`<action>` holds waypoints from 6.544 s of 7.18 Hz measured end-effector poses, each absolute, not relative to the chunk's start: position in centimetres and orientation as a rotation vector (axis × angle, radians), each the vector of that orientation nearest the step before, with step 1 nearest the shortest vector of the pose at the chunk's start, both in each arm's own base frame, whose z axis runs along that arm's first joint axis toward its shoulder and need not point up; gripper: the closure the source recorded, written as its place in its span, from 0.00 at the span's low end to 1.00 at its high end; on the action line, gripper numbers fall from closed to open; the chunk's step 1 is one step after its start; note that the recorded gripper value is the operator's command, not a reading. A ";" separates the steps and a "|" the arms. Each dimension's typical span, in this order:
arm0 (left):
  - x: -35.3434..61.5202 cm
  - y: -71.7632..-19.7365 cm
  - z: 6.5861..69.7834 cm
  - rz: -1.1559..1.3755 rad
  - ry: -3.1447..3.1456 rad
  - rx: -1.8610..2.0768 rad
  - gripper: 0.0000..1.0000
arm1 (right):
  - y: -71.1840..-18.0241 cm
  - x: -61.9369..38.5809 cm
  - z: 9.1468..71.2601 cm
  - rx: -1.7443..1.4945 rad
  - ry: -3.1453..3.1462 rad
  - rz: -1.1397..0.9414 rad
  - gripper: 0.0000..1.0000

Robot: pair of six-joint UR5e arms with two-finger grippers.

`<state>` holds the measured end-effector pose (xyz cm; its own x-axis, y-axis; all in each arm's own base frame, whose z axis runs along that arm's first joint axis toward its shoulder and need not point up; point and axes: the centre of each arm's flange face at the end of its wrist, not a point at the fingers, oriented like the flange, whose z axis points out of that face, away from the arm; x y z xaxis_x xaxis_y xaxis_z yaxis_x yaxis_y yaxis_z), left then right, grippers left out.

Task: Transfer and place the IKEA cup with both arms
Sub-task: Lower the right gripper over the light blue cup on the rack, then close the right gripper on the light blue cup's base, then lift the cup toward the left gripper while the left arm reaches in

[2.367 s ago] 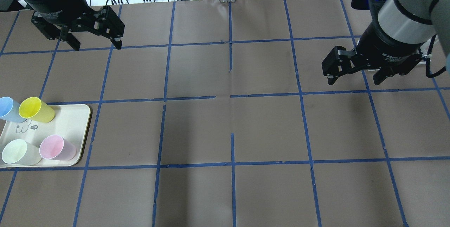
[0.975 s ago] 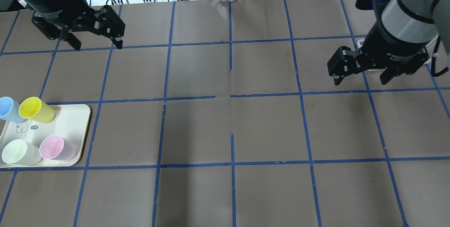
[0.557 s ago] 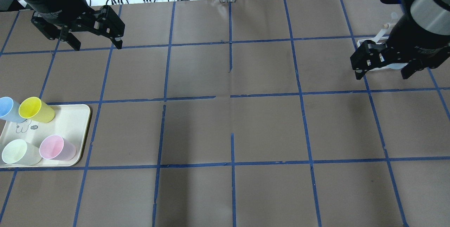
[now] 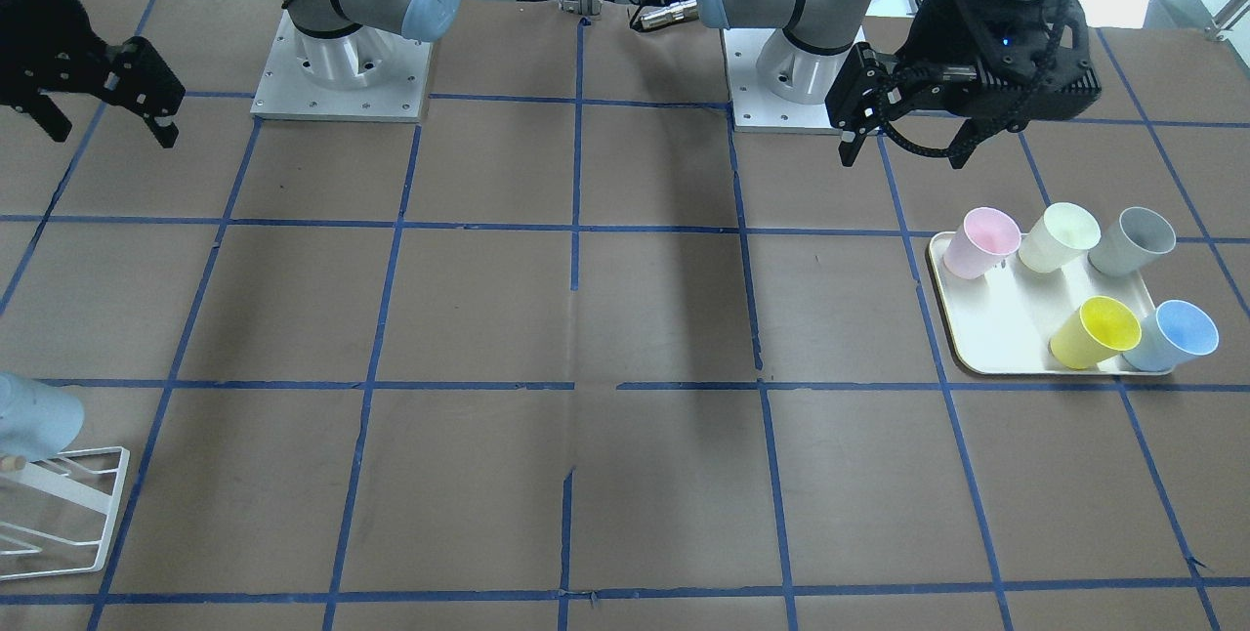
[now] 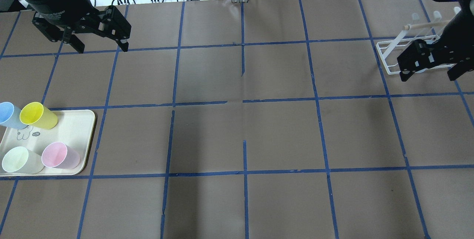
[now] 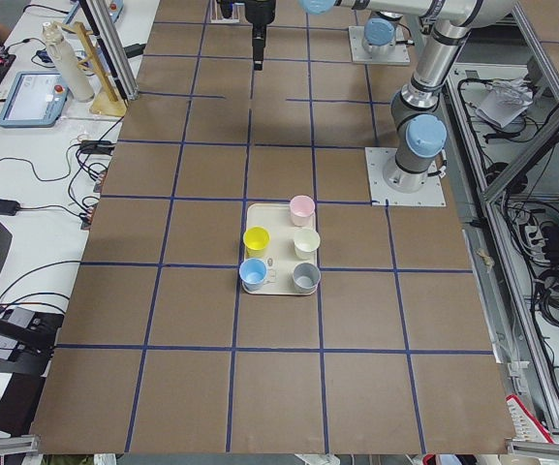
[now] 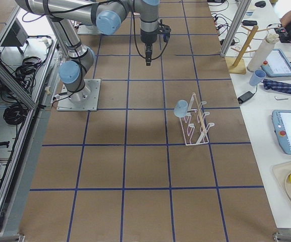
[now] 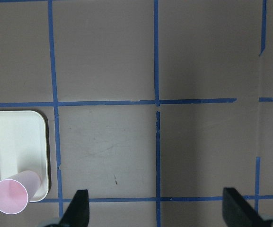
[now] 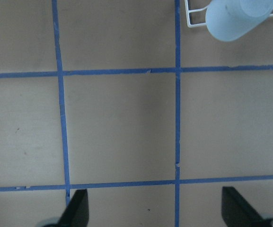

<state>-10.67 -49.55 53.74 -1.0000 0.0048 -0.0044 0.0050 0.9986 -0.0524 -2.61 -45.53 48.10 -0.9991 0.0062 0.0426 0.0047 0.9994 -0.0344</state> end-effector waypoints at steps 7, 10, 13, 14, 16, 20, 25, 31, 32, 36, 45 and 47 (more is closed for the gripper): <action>-10.7 -49.5 53.7 -0.082 3.139 0.006 0.00 | -53.8 -13.0 39.3 0.364 -3.087 0.147 0.00; -10.7 -49.5 53.7 -0.081 3.139 0.006 0.00 | -56.6 -15.1 36.3 0.442 -3.044 0.218 0.00; -10.7 -49.5 53.7 -0.080 3.139 0.006 0.00 | -58.7 -16.3 32.9 0.460 -3.029 0.241 0.00; -10.7 -49.6 53.6 -0.079 3.138 0.006 0.00 | -59.2 -16.6 32.4 0.462 -3.027 0.245 0.00; -10.7 -49.6 53.6 -0.078 3.138 0.004 0.00 | -59.9 -16.9 31.8 0.465 -3.029 0.240 0.00; -10.7 -49.6 53.6 -0.079 3.139 0.003 0.00 | -60.3 -17.0 30.5 0.457 -3.045 0.221 0.01; -10.6 -49.6 53.7 -0.084 3.139 0.002 0.00 | -60.5 -17.1 29.7 0.457 -3.055 0.206 0.52; -10.6 -49.5 53.7 -0.085 3.140 0.002 0.00 | -60.9 -17.4 31.4 0.452 -3.033 0.232 1.00; -10.6 -49.5 53.8 -0.085 3.140 0.001 0.00 | -60.8 -17.4 31.7 0.451 -3.027 0.233 1.00; -10.5 -49.5 53.8 -0.086 3.140 -0.001 0.00 | -59.3 -16.8 35.9 0.442 -3.004 0.234 1.00; -10.3 -49.6 53.8 -0.086 3.142 0.001 0.00 | -55.2 -3.1 43.3 0.203 -3.172 0.184 1.00; -10.4 -49.3 53.5 -0.058 3.208 -0.005 0.00 | -54.9 4.9 43.5 0.023 -3.205 0.169 1.00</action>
